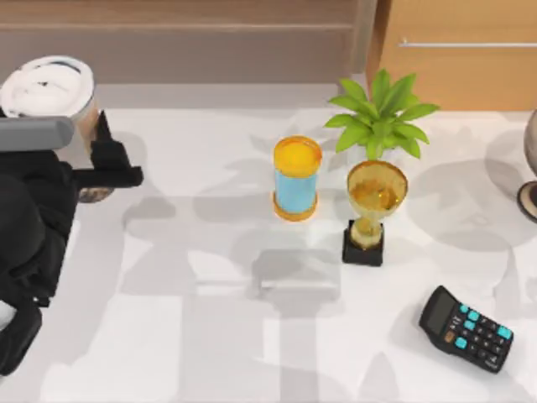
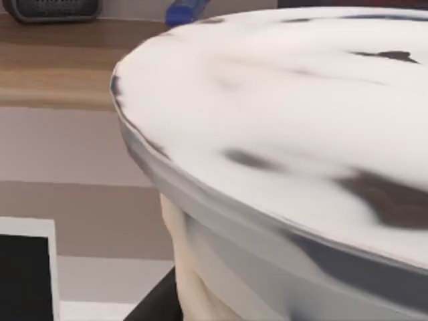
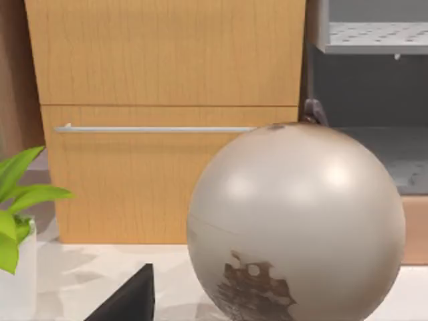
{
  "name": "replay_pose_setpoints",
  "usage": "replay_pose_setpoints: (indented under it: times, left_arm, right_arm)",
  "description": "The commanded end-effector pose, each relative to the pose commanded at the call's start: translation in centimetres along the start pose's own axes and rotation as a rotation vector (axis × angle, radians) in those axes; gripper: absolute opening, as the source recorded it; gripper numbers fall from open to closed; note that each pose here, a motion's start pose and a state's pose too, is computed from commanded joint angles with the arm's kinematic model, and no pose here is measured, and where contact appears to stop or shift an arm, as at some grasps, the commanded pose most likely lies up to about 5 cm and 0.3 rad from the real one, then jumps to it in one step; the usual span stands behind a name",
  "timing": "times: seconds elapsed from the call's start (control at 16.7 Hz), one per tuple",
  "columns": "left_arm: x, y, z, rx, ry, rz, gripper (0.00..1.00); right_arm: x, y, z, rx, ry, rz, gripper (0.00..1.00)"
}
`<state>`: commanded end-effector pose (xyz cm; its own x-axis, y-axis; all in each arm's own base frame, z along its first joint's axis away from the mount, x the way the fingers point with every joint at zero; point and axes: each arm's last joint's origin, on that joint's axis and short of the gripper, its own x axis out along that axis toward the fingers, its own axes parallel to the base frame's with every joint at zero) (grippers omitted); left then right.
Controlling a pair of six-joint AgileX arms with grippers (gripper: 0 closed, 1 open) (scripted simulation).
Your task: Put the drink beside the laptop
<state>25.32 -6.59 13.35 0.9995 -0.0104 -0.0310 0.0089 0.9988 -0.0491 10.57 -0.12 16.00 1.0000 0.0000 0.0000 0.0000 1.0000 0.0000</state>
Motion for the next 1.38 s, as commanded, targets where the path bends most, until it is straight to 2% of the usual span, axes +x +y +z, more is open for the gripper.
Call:
replay_pose_setpoints:
  times: [0.3,0.66,1.38]
  left_arm:
    - [-1.9,1.7,-1.0,0.036,0.063,-0.016,0.00]
    - [-2.1,1.7,-1.2,0.042,0.069,-0.020,0.00]
    - [-1.2,1.6,-1.7,0.028,-0.016,-0.024,0.00]
  right_arm:
    - [0.0,0.0,0.0,0.000,0.000,0.000,1.00]
    - [0.0,0.0,0.0,0.000,0.000,0.000,1.00]
    - [0.0,0.0,0.0,0.000,0.000,0.000,1.00]
